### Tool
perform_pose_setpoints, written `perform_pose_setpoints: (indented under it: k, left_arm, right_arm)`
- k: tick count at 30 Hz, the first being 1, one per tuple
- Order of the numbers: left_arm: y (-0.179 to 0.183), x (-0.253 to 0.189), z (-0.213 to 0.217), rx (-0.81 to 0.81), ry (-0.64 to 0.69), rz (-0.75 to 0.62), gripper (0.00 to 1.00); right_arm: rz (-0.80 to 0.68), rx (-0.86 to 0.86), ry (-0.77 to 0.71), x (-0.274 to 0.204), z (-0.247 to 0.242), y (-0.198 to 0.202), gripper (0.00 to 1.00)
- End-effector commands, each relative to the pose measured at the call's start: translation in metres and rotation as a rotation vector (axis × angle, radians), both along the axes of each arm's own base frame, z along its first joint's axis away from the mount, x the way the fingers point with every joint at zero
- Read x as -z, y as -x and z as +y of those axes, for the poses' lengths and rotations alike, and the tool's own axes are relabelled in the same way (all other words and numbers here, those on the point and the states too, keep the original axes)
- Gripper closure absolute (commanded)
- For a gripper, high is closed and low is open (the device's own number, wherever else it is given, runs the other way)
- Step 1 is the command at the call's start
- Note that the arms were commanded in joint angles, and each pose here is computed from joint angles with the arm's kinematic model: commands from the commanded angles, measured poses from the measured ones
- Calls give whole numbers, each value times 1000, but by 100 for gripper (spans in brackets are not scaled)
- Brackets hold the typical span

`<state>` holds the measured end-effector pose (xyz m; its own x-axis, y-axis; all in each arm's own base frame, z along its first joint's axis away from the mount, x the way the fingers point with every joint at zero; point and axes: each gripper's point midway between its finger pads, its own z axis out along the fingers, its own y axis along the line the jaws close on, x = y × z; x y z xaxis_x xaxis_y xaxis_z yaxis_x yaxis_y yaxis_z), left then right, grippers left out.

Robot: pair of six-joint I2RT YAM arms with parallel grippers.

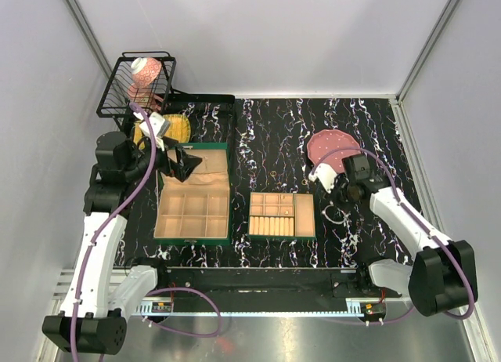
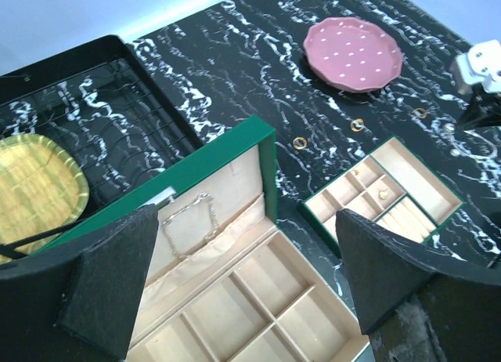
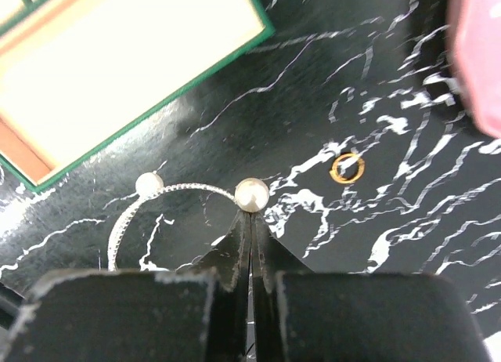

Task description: Organize the mixed jewelry

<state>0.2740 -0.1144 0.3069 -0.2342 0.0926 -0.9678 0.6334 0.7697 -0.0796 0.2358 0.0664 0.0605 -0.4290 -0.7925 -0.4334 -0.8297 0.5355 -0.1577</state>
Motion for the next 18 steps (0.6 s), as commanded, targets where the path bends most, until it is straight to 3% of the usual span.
perform_pose_setpoints:
  k: [1,8,18]
  left_arm:
    - [4,-19,-24,119,84,-51,1]
    - [9,-32,-58,210,165,2,1]
    - [-8,-48,-134,229,265,191,3]
  right_arm:
    - [-79,51,-122,-56,22,-25,100]
    - [-185,136,-286,-133,48,-63,100]
    - [-442,191,-361,-219,81,-120,100]
